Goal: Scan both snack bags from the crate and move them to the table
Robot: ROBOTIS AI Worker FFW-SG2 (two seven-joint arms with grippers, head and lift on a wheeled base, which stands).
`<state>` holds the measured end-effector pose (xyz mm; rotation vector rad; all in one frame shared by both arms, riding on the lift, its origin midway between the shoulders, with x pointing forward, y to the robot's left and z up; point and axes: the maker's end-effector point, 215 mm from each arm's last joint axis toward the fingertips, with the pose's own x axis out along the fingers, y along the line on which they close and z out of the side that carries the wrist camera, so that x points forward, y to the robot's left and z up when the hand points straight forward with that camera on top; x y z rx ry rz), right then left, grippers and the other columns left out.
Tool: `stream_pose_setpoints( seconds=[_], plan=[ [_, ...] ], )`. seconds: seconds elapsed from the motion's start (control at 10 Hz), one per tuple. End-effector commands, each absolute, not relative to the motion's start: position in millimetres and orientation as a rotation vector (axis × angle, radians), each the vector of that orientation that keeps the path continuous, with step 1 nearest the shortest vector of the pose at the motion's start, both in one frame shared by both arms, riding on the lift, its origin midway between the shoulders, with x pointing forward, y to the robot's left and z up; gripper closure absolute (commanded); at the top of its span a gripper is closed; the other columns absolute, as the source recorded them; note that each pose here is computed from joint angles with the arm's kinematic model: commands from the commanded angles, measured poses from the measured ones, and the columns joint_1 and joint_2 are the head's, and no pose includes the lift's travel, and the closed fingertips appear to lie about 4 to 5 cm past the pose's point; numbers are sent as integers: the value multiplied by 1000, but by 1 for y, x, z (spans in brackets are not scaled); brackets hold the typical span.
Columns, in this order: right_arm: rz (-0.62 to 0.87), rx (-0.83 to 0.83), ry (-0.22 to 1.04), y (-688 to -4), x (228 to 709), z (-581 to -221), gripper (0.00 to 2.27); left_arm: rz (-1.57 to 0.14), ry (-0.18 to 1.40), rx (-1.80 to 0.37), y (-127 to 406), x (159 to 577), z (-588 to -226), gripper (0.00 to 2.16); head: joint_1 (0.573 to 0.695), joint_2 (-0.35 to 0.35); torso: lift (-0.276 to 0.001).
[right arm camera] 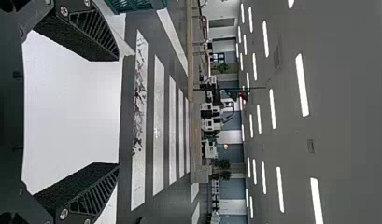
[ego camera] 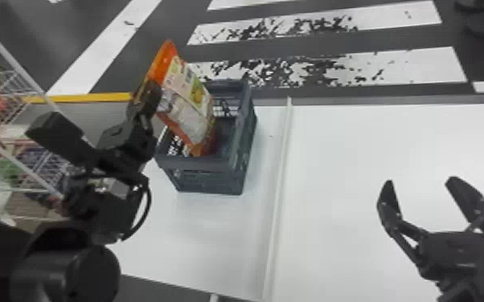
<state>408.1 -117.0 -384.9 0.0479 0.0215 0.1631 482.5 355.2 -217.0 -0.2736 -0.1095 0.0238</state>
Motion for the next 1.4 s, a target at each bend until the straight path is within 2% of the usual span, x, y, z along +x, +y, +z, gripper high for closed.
stream_pose_setpoints(
  seconds=[0.0,0.1,0.3,0.7,1.1,1.3],
  plan=[
    [163,47,22,-117,408,-385,124,18,-184,-391,369,471,-196,2138,695,290,-87],
    [164,46,23,-117,407,-386,124,-28,-209,-496,372,467,-188,2138,695,295,-87],
    [164,43,21,-116,408,-385,124,-68,-201,-546,365,464,-189,2138,695,313,-87],
    [164,44,14,-115,408,-383,124,-273,-44,-847,300,461,-219,2138,695,284,-87],
    [124,47,-21,-126,409,-372,124,-463,161,-980,188,444,-263,2138,695,153,-87],
    [83,58,-95,-136,407,-350,127,-481,244,-998,158,438,-295,2138,695,75,-87]
  ],
)
